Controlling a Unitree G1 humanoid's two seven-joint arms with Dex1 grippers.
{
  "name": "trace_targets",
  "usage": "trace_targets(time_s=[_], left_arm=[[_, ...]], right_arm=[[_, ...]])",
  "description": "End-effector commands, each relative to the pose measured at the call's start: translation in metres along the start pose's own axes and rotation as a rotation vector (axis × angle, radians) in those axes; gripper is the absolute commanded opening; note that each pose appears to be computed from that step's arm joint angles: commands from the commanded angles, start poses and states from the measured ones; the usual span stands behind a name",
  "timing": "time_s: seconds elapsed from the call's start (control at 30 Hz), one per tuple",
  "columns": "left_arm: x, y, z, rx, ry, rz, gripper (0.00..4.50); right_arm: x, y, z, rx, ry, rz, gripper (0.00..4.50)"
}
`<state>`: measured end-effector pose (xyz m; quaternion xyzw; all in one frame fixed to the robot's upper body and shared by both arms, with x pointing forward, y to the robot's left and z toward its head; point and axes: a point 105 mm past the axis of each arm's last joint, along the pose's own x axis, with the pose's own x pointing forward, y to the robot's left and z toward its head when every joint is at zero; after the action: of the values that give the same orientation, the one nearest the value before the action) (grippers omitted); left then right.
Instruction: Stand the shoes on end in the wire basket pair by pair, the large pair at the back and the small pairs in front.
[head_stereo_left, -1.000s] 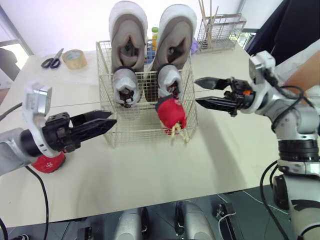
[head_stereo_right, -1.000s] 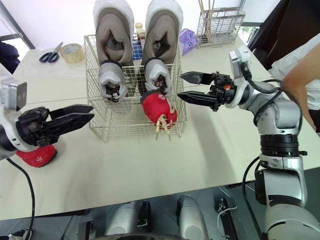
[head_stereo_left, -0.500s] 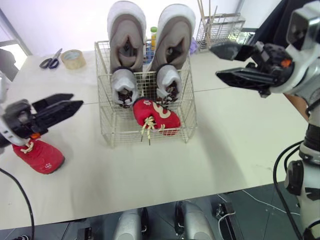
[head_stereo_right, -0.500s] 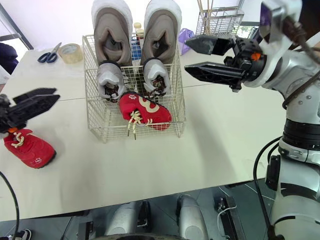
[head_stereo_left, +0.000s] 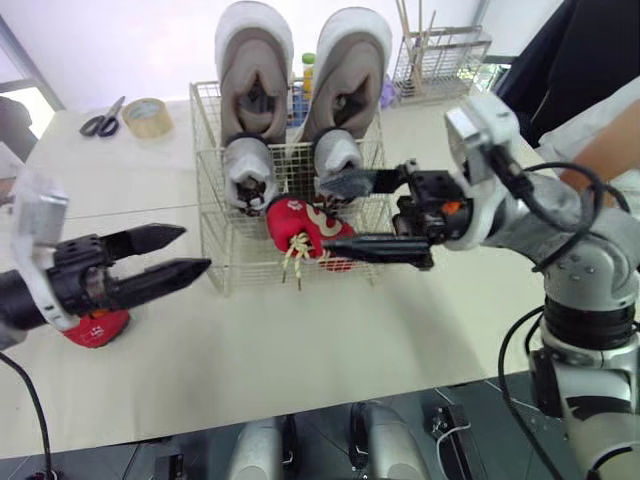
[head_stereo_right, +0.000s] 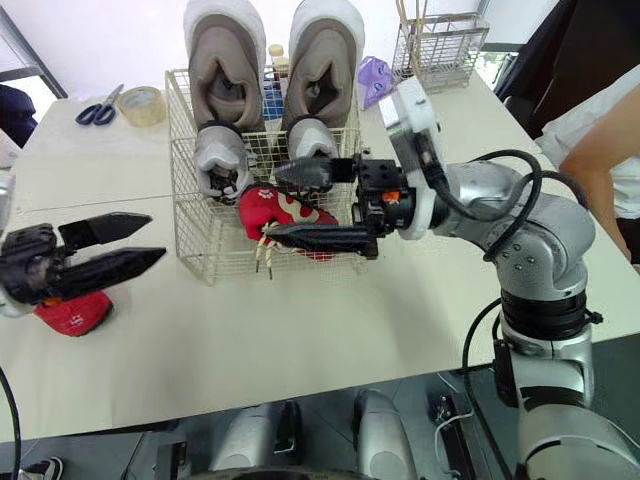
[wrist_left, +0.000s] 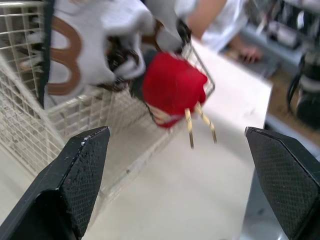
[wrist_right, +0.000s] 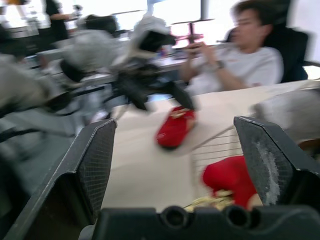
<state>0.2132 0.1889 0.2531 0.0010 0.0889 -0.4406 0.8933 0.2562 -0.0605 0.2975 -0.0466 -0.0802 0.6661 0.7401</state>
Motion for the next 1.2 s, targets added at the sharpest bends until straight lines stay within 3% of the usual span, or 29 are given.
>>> trace_targets(time_s=[0.03,0.3,0.67,0.83,1.1,1.2], left_arm=[[0.014,-0.010,0.004,0.101,0.023,-0.014,4.47],[0.043,-0.016,0.004,0.182,-0.022,-0.038,4.47],[0.042,-0.018,-0.009,0.127,0.007,-0.072,4.47],[0.044,-0.014,-0.007,0.128,-0.008,-0.067,4.47],[0.047,-0.012,-0.015,0.093,-0.011,-0.077,4.50],[0.049,-0.009,-0.019,0.078,-0.012,-0.081,4.50]], right_arm=[[-0.003,-0.002,-0.008,-0.151,0.111,-0.112,4.07],[-0.005,-0.007,-0.049,-0.238,0.245,-0.289,4.07],[0.016,-0.010,-0.064,-0.152,0.155,-0.468,4.07],[0.019,-0.016,-0.070,-0.199,0.198,-0.519,4.07],[0.018,-0.013,-0.062,-0.152,0.132,-0.549,0.20],[0.011,-0.013,-0.060,-0.146,0.131,-0.589,0.07]])
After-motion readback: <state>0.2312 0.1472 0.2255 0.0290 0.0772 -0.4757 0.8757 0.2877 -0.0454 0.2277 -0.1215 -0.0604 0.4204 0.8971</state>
